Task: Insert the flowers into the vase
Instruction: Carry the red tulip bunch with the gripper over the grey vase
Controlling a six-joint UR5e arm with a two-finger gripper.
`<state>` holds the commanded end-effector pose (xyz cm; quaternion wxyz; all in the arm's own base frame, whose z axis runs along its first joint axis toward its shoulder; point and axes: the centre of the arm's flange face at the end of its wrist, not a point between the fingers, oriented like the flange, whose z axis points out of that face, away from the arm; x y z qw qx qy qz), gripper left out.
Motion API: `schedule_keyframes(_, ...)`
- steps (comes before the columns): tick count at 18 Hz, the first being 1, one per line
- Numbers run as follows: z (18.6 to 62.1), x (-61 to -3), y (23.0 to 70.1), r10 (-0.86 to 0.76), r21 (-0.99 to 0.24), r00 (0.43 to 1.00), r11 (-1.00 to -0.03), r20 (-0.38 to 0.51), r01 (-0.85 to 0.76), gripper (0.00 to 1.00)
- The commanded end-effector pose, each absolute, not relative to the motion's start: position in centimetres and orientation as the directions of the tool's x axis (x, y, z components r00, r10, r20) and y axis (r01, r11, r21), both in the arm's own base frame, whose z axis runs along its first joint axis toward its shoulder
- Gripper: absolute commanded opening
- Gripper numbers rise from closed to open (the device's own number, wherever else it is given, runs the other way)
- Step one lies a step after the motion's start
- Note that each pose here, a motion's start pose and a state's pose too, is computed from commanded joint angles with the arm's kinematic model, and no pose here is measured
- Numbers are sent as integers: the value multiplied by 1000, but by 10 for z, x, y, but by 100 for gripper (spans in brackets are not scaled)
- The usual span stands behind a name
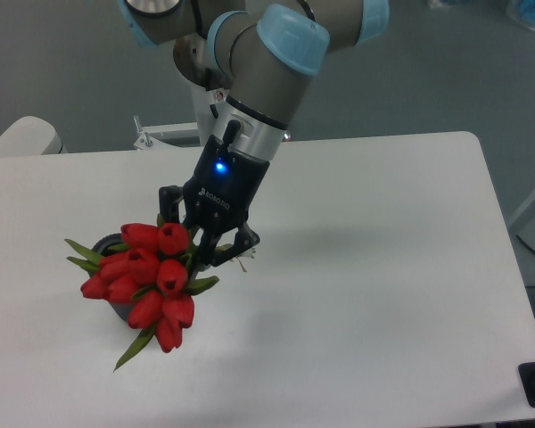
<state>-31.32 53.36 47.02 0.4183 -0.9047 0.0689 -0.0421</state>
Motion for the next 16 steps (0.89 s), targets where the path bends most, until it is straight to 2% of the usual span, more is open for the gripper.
schedule_keyframes(16, 464, -295, 543, -175, -759, 984, -646, 43, -82, 21)
